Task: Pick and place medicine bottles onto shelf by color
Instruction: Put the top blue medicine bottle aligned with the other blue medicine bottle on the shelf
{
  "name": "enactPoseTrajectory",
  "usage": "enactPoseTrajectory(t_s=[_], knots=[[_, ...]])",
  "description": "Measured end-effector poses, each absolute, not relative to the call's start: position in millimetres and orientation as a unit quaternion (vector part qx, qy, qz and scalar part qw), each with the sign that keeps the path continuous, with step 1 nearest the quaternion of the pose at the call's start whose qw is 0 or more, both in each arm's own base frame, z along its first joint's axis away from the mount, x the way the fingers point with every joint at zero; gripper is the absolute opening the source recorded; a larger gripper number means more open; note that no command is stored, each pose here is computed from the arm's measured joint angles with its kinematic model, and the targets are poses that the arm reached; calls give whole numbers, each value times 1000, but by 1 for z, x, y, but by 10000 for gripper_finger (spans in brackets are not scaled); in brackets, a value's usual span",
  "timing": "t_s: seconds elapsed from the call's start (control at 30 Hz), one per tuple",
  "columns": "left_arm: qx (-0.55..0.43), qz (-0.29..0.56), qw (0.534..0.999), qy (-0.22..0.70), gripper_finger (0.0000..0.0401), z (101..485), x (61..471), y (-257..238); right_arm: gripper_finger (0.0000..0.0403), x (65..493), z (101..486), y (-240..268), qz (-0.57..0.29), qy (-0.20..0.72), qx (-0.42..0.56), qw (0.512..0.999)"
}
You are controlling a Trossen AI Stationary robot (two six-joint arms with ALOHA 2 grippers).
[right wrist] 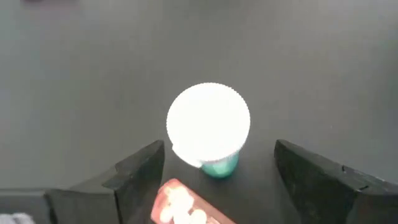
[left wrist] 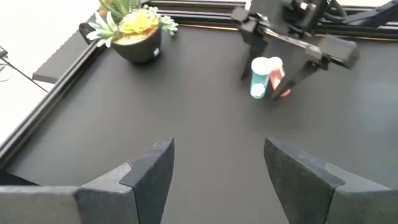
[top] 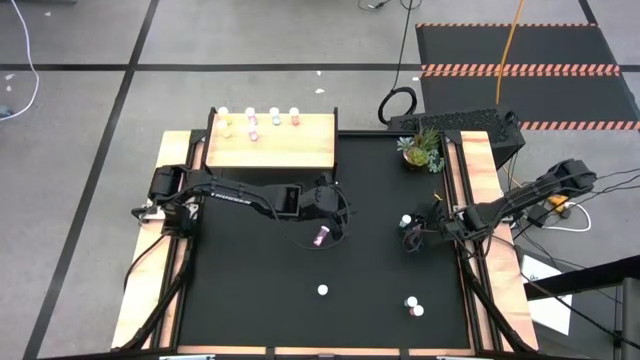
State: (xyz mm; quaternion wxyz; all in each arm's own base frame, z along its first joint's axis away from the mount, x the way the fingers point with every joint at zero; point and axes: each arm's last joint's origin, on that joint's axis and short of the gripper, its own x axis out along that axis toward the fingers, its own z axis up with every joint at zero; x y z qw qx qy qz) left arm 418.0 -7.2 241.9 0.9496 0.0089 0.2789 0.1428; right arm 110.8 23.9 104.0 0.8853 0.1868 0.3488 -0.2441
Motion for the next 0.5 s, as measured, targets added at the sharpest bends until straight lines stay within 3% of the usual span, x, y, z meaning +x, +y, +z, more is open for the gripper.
enactPoseTrajectory(t_s=[0.5], knots=[[1,117,968,221,250,252,425,1,106,113,104,24,-233,327,161,901]])
